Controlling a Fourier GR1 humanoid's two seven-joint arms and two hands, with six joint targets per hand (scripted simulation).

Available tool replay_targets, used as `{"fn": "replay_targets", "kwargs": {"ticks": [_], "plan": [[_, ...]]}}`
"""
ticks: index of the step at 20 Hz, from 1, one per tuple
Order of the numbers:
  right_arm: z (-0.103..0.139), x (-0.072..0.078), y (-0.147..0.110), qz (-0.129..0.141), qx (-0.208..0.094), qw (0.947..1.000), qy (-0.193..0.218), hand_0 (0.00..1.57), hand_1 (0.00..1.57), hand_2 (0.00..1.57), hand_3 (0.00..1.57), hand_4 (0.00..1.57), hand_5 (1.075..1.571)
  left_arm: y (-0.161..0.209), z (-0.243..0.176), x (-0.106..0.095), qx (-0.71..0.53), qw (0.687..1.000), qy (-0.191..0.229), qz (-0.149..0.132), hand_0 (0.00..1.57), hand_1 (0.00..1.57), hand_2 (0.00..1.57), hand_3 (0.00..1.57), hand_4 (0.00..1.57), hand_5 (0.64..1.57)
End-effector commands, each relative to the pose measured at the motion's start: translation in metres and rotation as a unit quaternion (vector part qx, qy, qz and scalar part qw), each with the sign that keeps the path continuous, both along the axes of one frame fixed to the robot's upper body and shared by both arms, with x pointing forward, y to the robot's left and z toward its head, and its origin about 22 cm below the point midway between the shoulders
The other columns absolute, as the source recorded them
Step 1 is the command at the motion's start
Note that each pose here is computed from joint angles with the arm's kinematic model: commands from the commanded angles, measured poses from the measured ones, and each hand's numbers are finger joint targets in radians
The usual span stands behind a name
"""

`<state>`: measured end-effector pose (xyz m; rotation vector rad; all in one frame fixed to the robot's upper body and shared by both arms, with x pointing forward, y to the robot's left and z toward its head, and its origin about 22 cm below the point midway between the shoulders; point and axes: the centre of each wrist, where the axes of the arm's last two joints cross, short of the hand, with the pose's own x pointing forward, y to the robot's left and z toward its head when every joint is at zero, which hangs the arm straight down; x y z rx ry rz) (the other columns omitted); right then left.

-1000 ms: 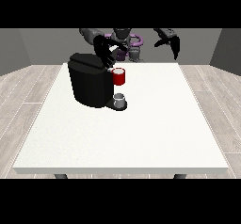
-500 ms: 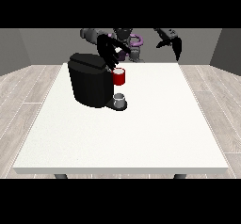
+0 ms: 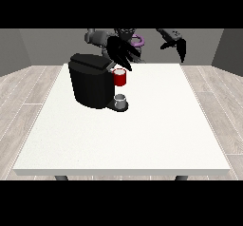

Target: Insert the coffee pod into the coffee machine and close the lid

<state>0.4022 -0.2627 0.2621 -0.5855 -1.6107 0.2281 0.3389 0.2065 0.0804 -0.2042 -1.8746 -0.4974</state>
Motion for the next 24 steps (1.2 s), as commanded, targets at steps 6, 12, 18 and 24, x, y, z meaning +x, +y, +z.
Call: {"fn": "replay_targets", "kwargs": {"ticks": [6,12,18,24], "plan": [[0.041,-0.007,0.079,0.143,0.032,0.9796,-0.137,0.0,0.0,0.0,0.0,0.0,1.571,-0.015,0.024,0.012,0.01,0.999,-0.024,-0.044,0.0,0.0,0.0,0.0,0.27,1.571],[0.035,0.013,0.086,0.154,0.033,0.9757,-0.152,0.0,0.0,0.0,0.0,0.1,1.571,-0.033,0.039,0.004,0.01,0.997,-0.047,-0.058,0.0,0.0,0.0,0.0,0.32,1.571],[0.011,0.018,0.11,0.207,0.04,0.965,-0.155,0.0,0.0,0.0,0.0,0.0,1.571,-0.03,0.011,-0.008,0.001,0.999,-0.016,-0.034,0.0,0.0,0.0,0.0,0.27,1.571],[-0.04,0.001,0.161,0.291,0.072,0.9426,-0.148,0.0,0.0,0.0,0.0,0.18,1.571,0.012,-0.028,-0.018,-0.014,0.999,0.039,0.021,0.0,0.0,0.0,0.0,0.27,1.571]]}}
